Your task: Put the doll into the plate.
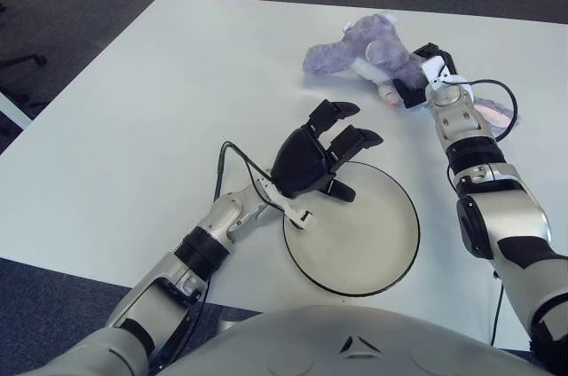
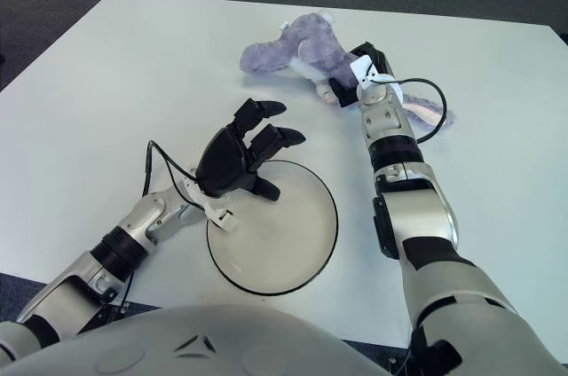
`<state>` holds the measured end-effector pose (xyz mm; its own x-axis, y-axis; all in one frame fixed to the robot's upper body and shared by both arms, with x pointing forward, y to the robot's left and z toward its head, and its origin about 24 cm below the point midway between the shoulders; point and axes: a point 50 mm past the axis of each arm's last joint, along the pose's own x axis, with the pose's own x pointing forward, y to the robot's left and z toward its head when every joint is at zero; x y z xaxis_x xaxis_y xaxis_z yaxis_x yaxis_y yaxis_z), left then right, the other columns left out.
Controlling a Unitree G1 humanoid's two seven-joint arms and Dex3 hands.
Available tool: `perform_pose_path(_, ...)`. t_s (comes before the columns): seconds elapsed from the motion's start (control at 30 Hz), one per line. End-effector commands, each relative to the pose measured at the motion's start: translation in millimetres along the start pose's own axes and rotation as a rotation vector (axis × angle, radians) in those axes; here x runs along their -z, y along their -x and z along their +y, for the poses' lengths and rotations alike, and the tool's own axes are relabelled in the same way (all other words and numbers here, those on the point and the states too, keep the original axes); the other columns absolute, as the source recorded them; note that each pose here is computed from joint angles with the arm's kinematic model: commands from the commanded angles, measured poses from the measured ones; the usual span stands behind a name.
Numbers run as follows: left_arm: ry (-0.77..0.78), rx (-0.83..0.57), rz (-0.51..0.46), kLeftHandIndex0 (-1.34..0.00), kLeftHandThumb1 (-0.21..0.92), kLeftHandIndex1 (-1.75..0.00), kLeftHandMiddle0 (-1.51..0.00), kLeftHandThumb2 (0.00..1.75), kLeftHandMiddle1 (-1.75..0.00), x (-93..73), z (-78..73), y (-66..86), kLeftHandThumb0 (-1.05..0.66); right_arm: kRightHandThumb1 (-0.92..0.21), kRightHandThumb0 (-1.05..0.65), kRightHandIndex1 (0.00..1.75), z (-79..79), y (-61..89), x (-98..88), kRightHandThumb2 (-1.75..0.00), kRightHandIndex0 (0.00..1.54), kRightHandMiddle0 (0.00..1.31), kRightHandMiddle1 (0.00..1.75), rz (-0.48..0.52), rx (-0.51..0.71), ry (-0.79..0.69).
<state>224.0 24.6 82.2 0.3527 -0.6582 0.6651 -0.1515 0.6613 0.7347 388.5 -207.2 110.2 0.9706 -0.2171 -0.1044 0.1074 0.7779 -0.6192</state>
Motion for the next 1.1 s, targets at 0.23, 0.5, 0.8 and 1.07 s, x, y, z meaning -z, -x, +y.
perform_pose_path(0.23, -0.044, 0.070, -0.015, 0.00, 0.63, -1.13, 0.00, 1.00, -0.88, 4.6, -8.1, 7.3, -0.58, 0.01, 0.00, 1.66, 11.3, 4.2, 19.0, -1.66, 0.88, 0.63, 1.75, 0.079, -0.044, -0.007)
perform_pose_path(0.5, -0.076, 0.100, -0.056, 0.00, 0.60, -1.18, 0.00, 1.01, -0.82, 8.3, -8.6, 1.5, -0.51, 0.01, 0.00, 1.66, 12.1, 4.2, 18.9, -1.66, 0.88, 0.63, 1.75, 0.082, -0.046, -0.012)
perform_pose_path(0.8, -0.099, 0.141, -0.084, 0.00, 0.63, -1.24, 0.00, 1.00, -0.74, 12.4, -7.7, -6.2, -0.51, 0.01, 0.00, 1.66, 12.9, 4.5, 19.7, -1.67, 0.88, 0.63, 1.75, 0.076, -0.054, -0.028)
perform_pose_path(1.07, -0.146, 0.176, -0.123, 0.00, 0.66, -1.27, 0.00, 0.96, -0.78, 15.9, -3.8, -13.1, -0.52, 0.00, 0.00, 1.65, 14.2, 4.7, 20.6, -1.66, 0.88, 0.62, 1.75, 0.080, -0.056, -0.027)
